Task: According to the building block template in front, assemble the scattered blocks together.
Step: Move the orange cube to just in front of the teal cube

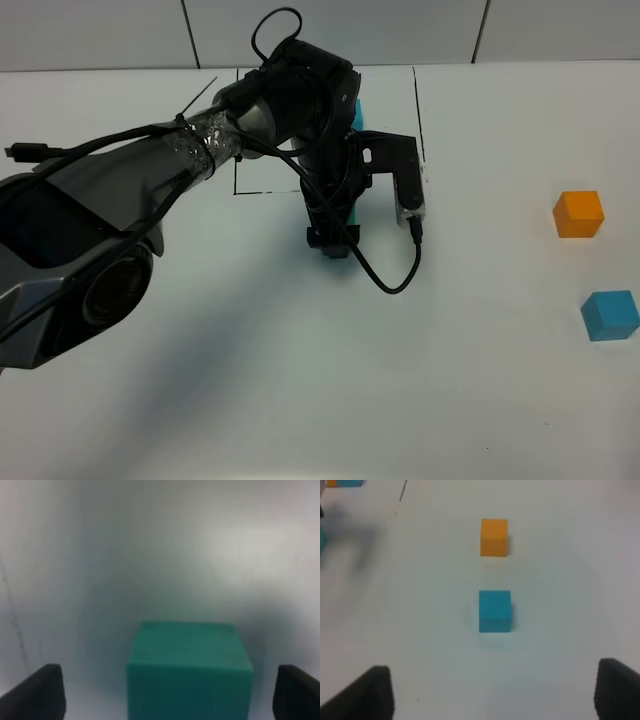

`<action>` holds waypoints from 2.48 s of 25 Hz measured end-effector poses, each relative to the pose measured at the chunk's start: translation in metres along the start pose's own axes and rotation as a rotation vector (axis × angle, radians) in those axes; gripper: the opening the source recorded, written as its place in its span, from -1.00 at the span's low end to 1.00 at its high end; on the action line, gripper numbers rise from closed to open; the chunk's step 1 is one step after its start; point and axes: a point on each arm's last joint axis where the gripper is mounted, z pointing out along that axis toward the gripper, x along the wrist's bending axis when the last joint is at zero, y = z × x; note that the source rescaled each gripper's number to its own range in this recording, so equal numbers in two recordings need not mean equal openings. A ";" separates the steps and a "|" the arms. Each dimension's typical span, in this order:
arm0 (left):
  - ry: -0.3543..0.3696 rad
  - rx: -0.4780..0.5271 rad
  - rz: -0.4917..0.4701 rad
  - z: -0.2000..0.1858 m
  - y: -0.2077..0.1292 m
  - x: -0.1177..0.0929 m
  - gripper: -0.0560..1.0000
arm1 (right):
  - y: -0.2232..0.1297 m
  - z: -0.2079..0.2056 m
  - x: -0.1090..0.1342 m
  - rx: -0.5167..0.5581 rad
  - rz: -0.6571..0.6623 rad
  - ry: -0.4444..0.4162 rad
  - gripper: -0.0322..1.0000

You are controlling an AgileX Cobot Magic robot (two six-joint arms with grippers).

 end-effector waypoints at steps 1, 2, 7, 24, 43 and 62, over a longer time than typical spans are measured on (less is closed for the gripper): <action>0.008 -0.006 -0.013 -0.007 0.000 0.000 0.78 | 0.000 0.000 0.000 0.000 0.000 0.000 0.35; 0.009 -0.007 -0.032 -0.013 0.000 0.000 0.79 | 0.000 0.000 0.000 0.000 0.000 0.000 0.35; -0.002 0.002 -0.122 -0.040 -0.002 -0.004 0.79 | 0.000 0.000 0.000 0.000 0.000 0.000 0.35; 0.144 0.027 -0.509 -0.101 -0.036 0.011 0.78 | 0.000 0.000 0.000 0.000 0.000 0.000 0.35; 0.077 -0.078 -1.064 -0.166 -0.167 0.018 0.62 | 0.000 0.000 0.001 0.000 0.004 0.007 0.35; 0.355 -0.203 -1.325 -0.249 -0.245 -0.147 0.58 | 0.000 0.000 0.001 0.000 0.005 0.009 0.33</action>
